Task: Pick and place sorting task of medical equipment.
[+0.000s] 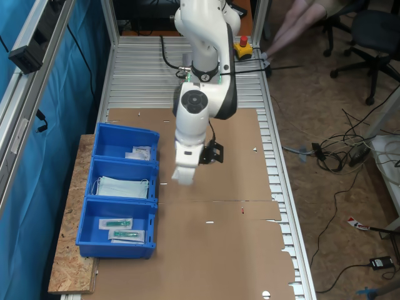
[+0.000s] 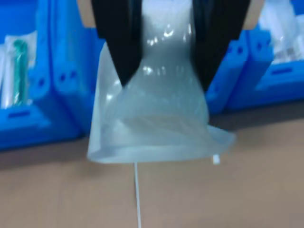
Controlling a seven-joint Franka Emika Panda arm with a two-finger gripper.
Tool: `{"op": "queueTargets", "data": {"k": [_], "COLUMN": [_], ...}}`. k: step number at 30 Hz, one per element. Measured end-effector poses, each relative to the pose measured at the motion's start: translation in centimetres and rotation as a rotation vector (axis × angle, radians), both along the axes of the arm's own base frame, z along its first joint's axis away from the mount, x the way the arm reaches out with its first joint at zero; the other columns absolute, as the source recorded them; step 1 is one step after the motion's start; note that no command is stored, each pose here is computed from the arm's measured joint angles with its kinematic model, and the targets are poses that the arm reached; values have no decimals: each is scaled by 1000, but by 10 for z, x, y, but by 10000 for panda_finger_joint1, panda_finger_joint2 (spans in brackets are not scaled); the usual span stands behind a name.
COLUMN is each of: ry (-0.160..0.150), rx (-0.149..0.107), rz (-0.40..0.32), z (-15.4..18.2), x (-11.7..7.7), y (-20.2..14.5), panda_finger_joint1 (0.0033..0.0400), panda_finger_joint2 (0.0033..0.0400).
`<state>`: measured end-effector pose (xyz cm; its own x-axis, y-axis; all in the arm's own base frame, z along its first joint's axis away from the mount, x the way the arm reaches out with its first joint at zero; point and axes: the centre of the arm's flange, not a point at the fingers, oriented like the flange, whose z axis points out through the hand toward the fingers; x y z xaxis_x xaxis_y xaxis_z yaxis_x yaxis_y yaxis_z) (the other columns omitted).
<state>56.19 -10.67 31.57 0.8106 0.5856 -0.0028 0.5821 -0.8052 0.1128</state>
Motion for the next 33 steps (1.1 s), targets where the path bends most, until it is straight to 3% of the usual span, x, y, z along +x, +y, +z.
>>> {"op": "queueTargets", "data": {"k": [8,15,24,33], "ry": [57,93,143,179], "rx": [-7,1,18,29], "rz": [-176,-294,-376,-397], "z": [38,60,63,59], "x": [-44,-79,-107,-116], "y": [-85,-137,-169,-175], "panda_finger_joint1": [71,71,71,71], "panda_finger_joint2": [71,71,71,71]}}
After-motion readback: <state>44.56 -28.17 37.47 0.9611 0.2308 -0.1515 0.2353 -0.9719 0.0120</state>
